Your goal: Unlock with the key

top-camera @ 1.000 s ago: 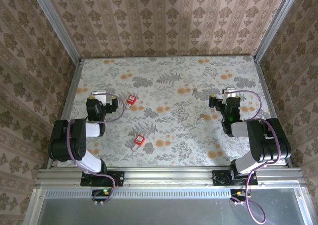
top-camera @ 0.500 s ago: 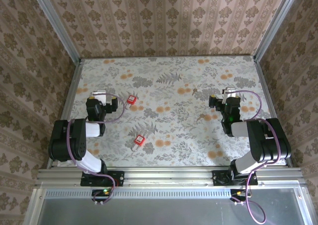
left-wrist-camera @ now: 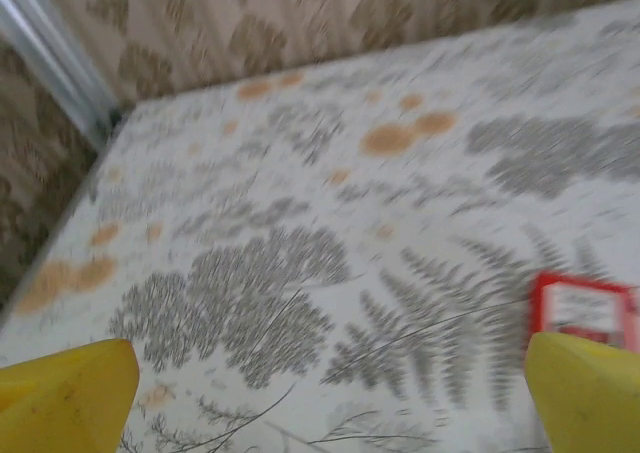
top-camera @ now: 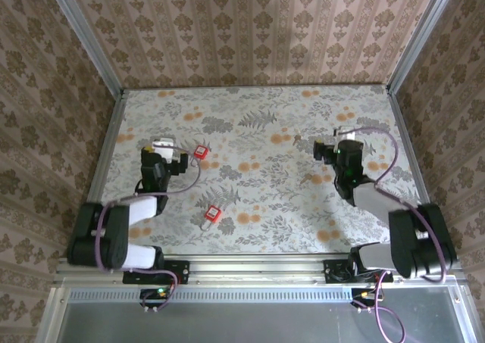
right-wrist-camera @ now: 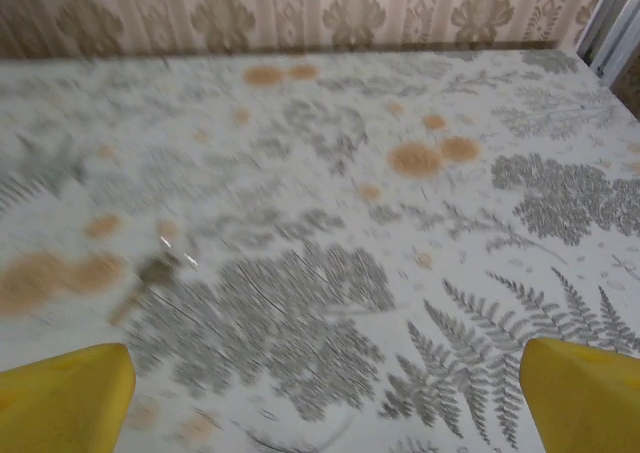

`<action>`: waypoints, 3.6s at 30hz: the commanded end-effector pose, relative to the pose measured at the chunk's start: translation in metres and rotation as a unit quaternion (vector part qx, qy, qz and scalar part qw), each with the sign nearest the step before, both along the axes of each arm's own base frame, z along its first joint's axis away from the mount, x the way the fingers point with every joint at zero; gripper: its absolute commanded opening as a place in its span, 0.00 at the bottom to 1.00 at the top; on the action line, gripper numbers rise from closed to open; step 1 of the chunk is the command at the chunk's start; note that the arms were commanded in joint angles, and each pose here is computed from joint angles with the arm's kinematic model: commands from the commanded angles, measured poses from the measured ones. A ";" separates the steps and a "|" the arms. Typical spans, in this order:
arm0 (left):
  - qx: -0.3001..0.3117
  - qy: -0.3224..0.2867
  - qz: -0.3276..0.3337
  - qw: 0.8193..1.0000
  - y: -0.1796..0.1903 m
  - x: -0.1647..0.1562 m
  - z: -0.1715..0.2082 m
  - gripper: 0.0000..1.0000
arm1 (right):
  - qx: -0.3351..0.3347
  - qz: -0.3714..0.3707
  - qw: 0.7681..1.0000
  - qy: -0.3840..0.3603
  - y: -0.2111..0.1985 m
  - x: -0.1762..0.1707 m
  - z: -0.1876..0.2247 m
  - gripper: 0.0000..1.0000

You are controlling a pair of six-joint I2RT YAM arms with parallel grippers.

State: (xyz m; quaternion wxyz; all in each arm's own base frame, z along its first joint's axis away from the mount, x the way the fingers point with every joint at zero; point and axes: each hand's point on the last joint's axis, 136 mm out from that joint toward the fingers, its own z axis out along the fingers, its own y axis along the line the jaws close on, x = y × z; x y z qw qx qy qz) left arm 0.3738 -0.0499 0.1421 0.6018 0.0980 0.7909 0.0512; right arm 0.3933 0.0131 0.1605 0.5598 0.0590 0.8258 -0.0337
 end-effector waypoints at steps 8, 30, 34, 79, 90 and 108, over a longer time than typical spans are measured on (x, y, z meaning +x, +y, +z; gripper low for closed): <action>-0.175 0.064 -0.054 0.981 -0.056 -0.074 0.075 1.00 | 0.087 0.081 0.976 0.182 0.084 -0.077 -0.003 1.00; -0.110 0.110 -0.261 0.953 -0.159 -0.181 0.062 1.00 | 0.104 0.009 0.943 0.316 0.064 -0.112 -0.071 0.85; -0.096 0.103 -0.289 0.947 -0.175 -0.192 0.061 1.00 | 0.083 0.008 0.939 0.333 0.053 -0.095 -0.085 0.73; -0.102 0.124 -0.297 0.941 -0.186 -0.208 0.041 1.00 | 0.104 0.029 0.898 0.426 0.066 -0.060 -0.146 0.29; -0.106 0.126 -0.311 0.936 -0.199 -0.208 0.044 1.00 | 0.111 0.027 0.895 0.432 0.067 -0.064 -0.147 0.07; -0.216 0.125 -0.366 0.896 -0.269 -0.207 0.064 1.00 | 0.202 0.081 0.908 0.359 0.092 -0.078 -0.084 0.00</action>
